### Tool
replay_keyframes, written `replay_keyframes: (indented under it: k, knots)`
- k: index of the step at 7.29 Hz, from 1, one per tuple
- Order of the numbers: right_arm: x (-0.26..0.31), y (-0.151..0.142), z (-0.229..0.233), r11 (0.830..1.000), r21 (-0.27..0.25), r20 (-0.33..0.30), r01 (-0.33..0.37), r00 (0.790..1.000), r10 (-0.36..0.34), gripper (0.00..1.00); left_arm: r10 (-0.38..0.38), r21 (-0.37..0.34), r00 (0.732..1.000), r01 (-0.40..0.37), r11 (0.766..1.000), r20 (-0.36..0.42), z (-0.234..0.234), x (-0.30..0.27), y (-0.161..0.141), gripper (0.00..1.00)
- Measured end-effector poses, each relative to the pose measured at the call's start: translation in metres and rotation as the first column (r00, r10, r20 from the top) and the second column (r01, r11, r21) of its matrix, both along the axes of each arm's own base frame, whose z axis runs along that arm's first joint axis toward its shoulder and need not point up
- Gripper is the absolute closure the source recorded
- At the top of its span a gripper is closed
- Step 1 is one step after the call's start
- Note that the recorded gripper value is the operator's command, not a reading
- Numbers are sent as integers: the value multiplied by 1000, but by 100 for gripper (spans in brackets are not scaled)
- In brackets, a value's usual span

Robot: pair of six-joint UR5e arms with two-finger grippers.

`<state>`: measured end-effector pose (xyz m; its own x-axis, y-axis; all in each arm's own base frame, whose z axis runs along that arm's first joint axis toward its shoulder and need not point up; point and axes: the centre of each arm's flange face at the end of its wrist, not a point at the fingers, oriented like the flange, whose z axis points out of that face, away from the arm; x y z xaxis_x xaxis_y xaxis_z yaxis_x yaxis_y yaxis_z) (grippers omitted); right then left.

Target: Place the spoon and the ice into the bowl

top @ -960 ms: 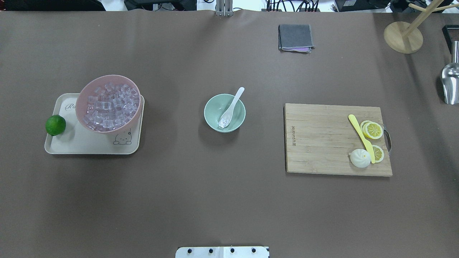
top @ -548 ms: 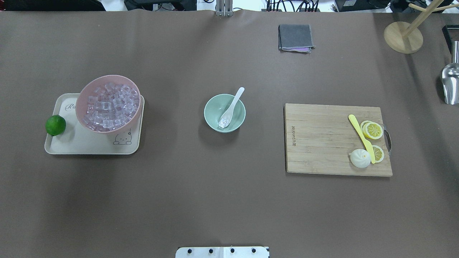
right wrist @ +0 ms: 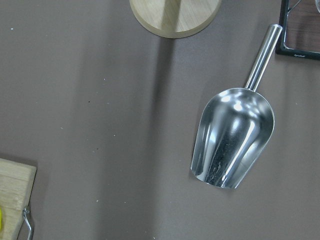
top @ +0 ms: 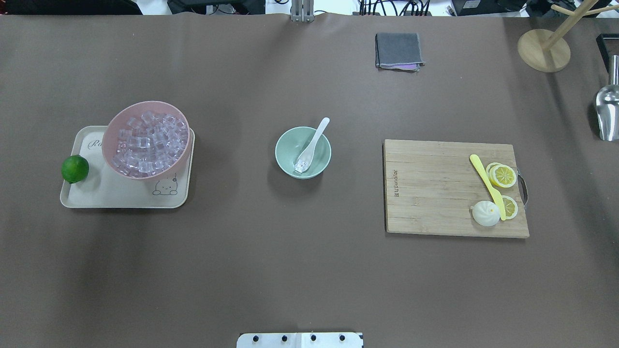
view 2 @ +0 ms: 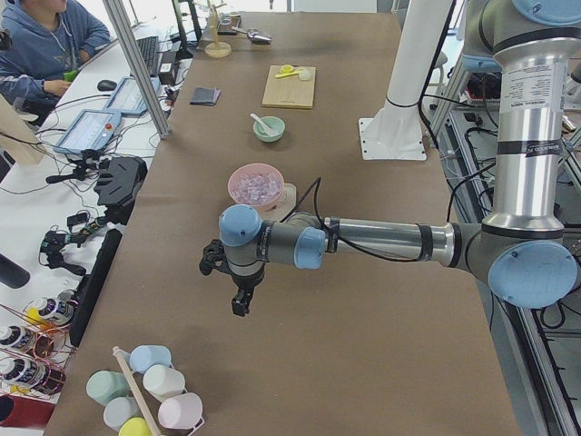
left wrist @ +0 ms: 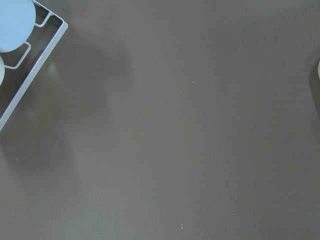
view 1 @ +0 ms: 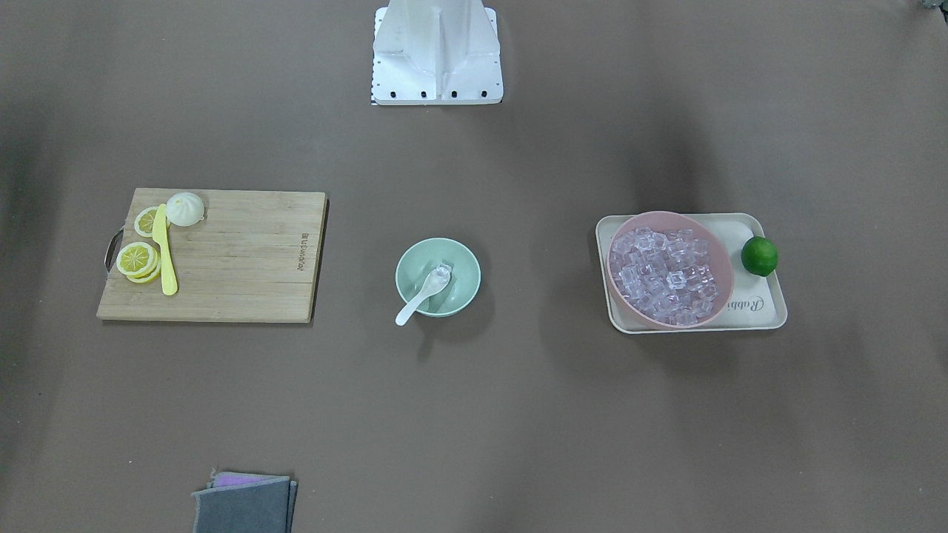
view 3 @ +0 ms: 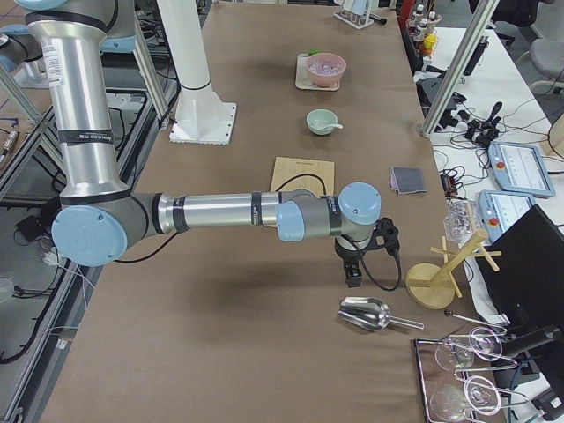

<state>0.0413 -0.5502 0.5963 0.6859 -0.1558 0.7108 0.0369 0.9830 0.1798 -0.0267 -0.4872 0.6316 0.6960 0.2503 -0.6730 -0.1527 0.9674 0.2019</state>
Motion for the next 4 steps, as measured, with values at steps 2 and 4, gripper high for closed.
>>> replay_keyframes:
  k: [2, 4]
  knots:
    - [0, -3, -3, 1000, 7, -3, -1, 1000, 1, 0, -1, -4, 1000, 1, 1000, -7, 0, 1, 0, 1]
    - [1, -1, -4, 1000, 8, 1, -2, 1000, 2, 0, 0, 1, 1000, 0, 1000, -11, -2, 1, -1, 1]
